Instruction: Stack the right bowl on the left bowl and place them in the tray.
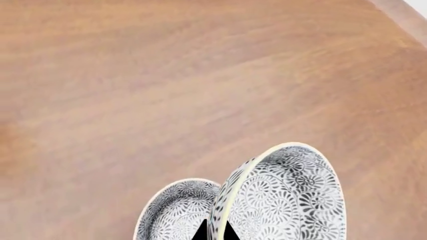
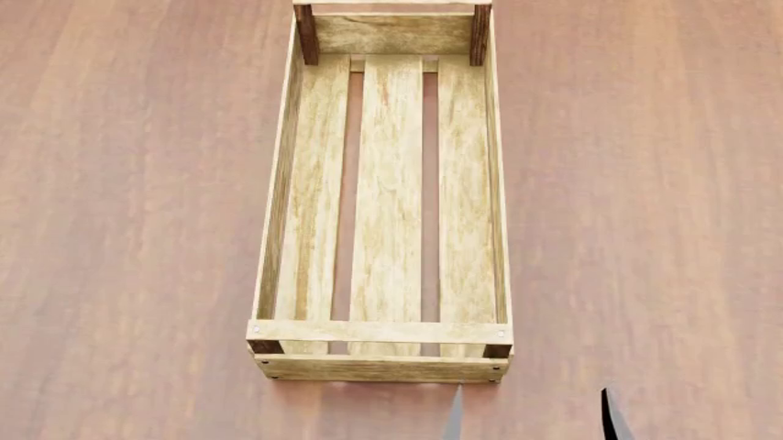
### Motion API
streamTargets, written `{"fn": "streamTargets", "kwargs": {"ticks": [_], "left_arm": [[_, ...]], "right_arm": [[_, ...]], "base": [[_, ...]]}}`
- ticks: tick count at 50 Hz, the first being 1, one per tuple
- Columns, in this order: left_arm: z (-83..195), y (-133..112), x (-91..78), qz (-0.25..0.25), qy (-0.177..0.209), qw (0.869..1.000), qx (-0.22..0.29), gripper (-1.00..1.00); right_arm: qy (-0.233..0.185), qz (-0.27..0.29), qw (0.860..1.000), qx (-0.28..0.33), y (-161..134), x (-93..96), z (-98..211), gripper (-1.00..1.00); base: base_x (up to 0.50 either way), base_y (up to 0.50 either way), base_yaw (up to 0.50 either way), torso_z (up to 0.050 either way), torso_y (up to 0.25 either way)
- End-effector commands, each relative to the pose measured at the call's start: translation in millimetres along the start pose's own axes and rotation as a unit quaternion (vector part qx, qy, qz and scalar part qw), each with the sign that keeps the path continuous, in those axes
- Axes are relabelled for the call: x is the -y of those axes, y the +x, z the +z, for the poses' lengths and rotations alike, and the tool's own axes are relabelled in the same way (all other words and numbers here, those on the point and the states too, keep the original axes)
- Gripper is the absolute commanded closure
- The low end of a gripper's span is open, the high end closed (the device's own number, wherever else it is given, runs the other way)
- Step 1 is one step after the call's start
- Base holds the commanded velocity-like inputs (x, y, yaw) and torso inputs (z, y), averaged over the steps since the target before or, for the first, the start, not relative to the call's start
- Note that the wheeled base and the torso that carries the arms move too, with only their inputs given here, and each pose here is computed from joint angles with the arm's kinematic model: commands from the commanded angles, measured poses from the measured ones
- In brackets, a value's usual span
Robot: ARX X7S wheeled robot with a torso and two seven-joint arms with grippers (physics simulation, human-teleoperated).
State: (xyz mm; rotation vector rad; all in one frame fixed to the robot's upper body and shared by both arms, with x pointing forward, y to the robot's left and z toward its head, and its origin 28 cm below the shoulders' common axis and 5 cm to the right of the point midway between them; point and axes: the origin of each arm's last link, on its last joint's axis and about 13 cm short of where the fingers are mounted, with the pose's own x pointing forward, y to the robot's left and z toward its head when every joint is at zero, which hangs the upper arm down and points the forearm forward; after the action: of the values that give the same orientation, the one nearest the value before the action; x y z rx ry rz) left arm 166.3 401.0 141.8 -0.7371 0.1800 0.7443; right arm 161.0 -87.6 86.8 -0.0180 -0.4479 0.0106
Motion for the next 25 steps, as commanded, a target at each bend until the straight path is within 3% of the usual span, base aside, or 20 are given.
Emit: {"fn": "streamTargets", "kwargs": {"ticks": [1,25], "left_arm": [[-2.5,5.1,-5.5,0.003,-0.014,1.000,0.012,1.00],[-14.9,17.3,-16.1,0.028,-0.013,1.000,0.000,1.00]], "right_arm": [[-0.007,0.000,1.000,0.008,2.2,1.0,-0.5,-1.00],[-0.008,-0.002,1.000,0.007,1.8,1.4,-1.2,-1.00]], "base": [[0.00,0.00,0.00,0.000,0.000],[0.00,0.00,0.00,0.001,0.000]]}}
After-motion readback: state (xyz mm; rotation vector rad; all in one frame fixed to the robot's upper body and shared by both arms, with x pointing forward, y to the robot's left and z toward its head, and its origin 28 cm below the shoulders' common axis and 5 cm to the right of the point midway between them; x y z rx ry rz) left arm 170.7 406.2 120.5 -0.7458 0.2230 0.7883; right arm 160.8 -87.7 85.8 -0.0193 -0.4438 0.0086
